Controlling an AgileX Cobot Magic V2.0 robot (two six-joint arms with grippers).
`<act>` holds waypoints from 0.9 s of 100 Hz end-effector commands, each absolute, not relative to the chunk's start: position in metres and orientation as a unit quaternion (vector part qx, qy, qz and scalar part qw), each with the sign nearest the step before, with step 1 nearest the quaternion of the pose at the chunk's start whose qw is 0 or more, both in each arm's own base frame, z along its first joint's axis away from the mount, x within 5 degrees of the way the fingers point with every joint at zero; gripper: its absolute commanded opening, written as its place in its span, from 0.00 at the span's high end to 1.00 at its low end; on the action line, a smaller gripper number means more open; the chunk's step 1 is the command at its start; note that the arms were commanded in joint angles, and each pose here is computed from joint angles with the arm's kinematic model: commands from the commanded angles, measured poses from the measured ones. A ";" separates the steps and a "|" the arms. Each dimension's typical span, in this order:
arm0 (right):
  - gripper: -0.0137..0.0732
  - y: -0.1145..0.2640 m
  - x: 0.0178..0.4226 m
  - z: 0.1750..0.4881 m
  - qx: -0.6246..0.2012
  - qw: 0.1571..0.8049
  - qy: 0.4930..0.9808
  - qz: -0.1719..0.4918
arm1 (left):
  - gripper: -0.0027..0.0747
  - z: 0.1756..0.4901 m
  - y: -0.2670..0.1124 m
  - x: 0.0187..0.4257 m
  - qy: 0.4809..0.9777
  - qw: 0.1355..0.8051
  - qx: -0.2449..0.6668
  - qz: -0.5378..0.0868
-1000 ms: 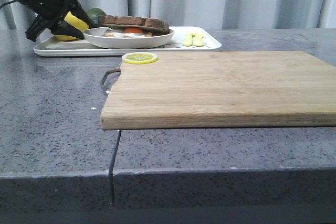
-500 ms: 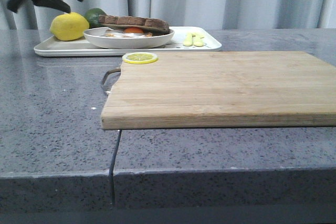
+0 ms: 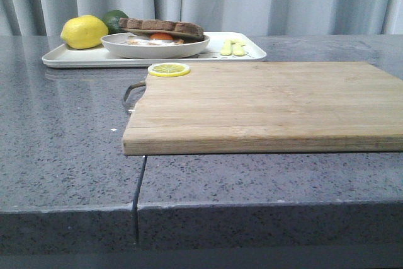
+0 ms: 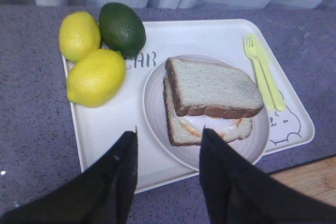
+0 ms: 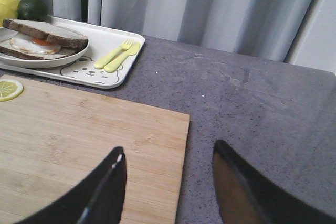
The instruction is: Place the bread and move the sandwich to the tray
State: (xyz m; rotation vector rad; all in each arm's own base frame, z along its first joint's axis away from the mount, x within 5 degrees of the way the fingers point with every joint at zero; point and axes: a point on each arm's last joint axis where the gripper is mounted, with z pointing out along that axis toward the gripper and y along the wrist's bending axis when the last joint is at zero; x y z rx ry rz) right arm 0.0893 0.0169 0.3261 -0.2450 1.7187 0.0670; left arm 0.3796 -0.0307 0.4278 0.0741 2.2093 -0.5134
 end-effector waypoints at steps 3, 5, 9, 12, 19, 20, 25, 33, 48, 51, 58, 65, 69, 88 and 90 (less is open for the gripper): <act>0.40 0.017 0.089 0.340 -0.107 0.681 0.724 0.029 | 0.62 0.476 -0.031 0.333 0.840 0.503 0.047 -0.195; 0.40 0.017 0.089 0.340 -0.107 0.681 0.724 0.029 | 0.62 0.477 -0.031 0.327 0.837 0.510 0.046 -0.193; 0.40 0.017 0.089 0.340 -0.107 0.681 0.724 0.029 | 0.62 0.476 -0.030 0.317 0.833 0.518 0.042 -0.190; 0.40 0.017 0.089 0.340 -0.107 0.681 0.724 0.029 | 0.62 0.480 -0.029 0.305 0.826 0.530 0.043 -0.185; 0.40 0.017 0.089 0.340 -0.107 0.681 0.724 0.029 | 0.62 0.477 -0.027 0.282 0.815 0.550 0.031 -0.180; 0.40 0.017 0.089 0.340 -0.107 0.681 0.724 0.029 | 0.62 0.473 -0.027 0.280 0.817 0.548 0.029 -0.179; 0.40 0.017 0.089 0.340 -0.107 0.681 0.724 0.029 | 0.62 0.470 -0.025 0.264 0.806 0.565 0.019 -0.174; 0.40 0.017 0.089 0.340 -0.107 0.681 0.724 0.029 | 0.62 0.465 -0.022 0.235 0.784 0.598 0.003 -0.165; 0.40 0.017 0.089 0.341 -0.107 0.682 0.723 0.029 | 0.62 0.438 -0.017 0.188 0.757 0.634 -0.025 -0.154; 0.40 0.017 0.089 0.341 -0.107 0.683 0.722 0.029 | 0.62 0.433 -0.016 0.180 0.749 0.644 -0.030 -0.151; 0.40 0.017 0.089 0.341 -0.107 0.684 0.721 0.030 | 0.62 0.419 -0.013 0.160 0.735 0.662 -0.041 -0.144; 0.40 0.017 0.089 0.342 -0.107 0.686 0.719 0.029 | 0.62 0.403 -0.011 0.140 0.722 0.676 -0.049 -0.138; 0.40 0.017 0.089 0.342 -0.107 0.686 0.719 0.029 | 0.62 0.392 -0.011 0.129 0.717 0.682 -0.053 -0.136; 0.40 0.017 0.090 0.339 -0.108 0.684 0.721 0.029 | 0.62 0.346 -0.009 0.087 0.696 0.703 -0.060 -0.130; 0.40 0.017 0.089 0.339 -0.109 0.684 0.720 0.027 | 0.62 0.341 -0.009 0.083 0.694 0.706 -0.059 -0.129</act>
